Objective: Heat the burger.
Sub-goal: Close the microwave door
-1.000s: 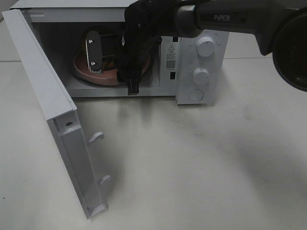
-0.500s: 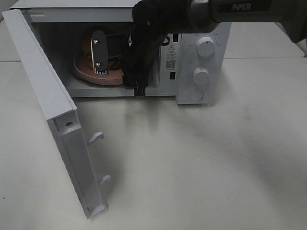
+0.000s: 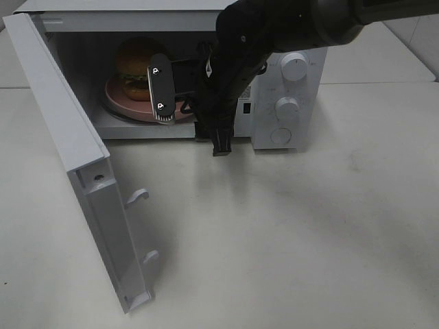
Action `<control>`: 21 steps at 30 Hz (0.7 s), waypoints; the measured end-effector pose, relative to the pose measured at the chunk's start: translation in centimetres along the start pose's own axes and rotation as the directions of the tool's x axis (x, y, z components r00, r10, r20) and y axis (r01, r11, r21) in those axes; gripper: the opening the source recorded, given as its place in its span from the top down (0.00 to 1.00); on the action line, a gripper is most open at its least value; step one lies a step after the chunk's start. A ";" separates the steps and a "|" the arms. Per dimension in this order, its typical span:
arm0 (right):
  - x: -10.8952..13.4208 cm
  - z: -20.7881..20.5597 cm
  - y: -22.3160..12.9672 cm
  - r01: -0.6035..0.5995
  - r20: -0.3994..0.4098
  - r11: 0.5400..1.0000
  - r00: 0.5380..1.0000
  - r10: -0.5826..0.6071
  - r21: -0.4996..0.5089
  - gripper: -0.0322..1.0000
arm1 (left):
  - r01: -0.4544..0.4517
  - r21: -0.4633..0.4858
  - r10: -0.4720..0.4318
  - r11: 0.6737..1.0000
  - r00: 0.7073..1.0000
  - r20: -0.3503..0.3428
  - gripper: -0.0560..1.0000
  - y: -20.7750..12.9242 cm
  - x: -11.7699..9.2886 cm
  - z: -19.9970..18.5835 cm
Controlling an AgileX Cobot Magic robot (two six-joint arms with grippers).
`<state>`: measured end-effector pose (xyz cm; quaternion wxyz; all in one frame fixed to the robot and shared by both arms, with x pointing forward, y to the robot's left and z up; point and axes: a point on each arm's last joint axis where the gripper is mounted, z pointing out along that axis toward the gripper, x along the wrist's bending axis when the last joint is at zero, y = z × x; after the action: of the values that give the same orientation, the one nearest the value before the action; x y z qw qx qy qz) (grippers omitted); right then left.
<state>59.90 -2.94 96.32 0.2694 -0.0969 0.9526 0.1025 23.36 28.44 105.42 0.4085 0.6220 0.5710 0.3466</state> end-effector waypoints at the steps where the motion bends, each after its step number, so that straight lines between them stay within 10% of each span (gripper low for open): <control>1: 0.0 0.0 0.0 0.000 0.000 1.000 1.000 0.000 0.000 0.33 | 0.000 0.000 0.000 1.000 1.000 0.000 0.03 0.0 0.0 0.0; 21: 5.0 -6.6 -3.0 -0.282 -0.027 0.959 0.959 0.282 0.016 0.33 | 0.000 0.000 0.000 1.000 1.000 0.000 0.03 0.0 0.0 0.0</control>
<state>53.18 -8.13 98.76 0.2387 0.0398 0.9612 0.1326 23.36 28.44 105.42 0.4085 0.6220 0.5710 0.3466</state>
